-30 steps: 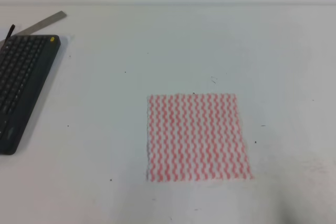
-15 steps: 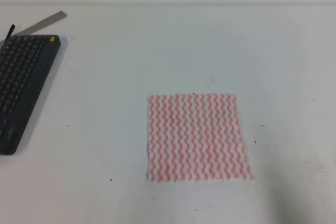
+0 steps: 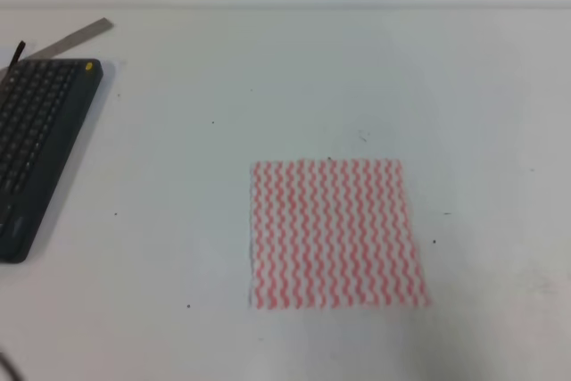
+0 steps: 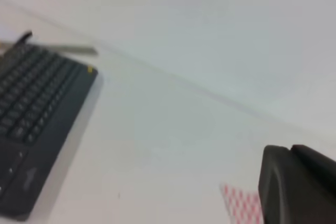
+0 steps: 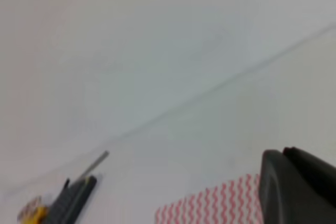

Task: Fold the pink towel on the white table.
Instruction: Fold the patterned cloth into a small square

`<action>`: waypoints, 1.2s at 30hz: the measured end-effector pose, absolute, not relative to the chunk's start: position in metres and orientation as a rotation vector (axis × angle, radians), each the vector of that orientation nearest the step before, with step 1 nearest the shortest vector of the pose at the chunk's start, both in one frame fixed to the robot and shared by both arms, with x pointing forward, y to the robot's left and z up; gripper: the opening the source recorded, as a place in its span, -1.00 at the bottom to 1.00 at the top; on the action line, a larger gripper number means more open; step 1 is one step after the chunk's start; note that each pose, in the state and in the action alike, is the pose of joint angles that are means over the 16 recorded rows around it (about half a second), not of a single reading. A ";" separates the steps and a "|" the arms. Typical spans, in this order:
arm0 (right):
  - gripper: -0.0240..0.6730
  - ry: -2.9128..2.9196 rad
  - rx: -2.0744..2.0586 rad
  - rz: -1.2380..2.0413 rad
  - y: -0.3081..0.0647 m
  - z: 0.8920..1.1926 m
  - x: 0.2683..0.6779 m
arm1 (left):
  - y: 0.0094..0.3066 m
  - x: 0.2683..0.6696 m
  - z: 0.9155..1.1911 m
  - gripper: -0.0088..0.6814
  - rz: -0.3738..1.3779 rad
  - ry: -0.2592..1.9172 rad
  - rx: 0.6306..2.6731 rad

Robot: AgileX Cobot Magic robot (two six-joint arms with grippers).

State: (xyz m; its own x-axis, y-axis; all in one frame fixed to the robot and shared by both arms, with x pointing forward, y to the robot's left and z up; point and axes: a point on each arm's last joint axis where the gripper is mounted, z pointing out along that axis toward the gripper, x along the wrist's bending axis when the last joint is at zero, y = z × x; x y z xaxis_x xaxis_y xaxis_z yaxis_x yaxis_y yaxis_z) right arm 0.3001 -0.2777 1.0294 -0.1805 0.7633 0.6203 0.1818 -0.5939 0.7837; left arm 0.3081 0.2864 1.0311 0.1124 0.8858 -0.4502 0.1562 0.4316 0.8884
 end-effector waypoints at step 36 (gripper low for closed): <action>-0.99 1.938 1.840 1.630 -0.225 1.068 0.371 | 0.203 0.404 1.062 -0.98 0.453 1.123 1.673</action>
State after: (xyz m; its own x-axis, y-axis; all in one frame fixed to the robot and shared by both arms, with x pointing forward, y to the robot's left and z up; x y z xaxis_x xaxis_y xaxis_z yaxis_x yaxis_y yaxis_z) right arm 0.3709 -0.2255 1.0676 -0.3086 0.7338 0.6053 0.7220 -0.2336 0.6513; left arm 0.4036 0.2035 1.0621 0.4933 0.8425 -0.2165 0.4561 -0.0386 0.8891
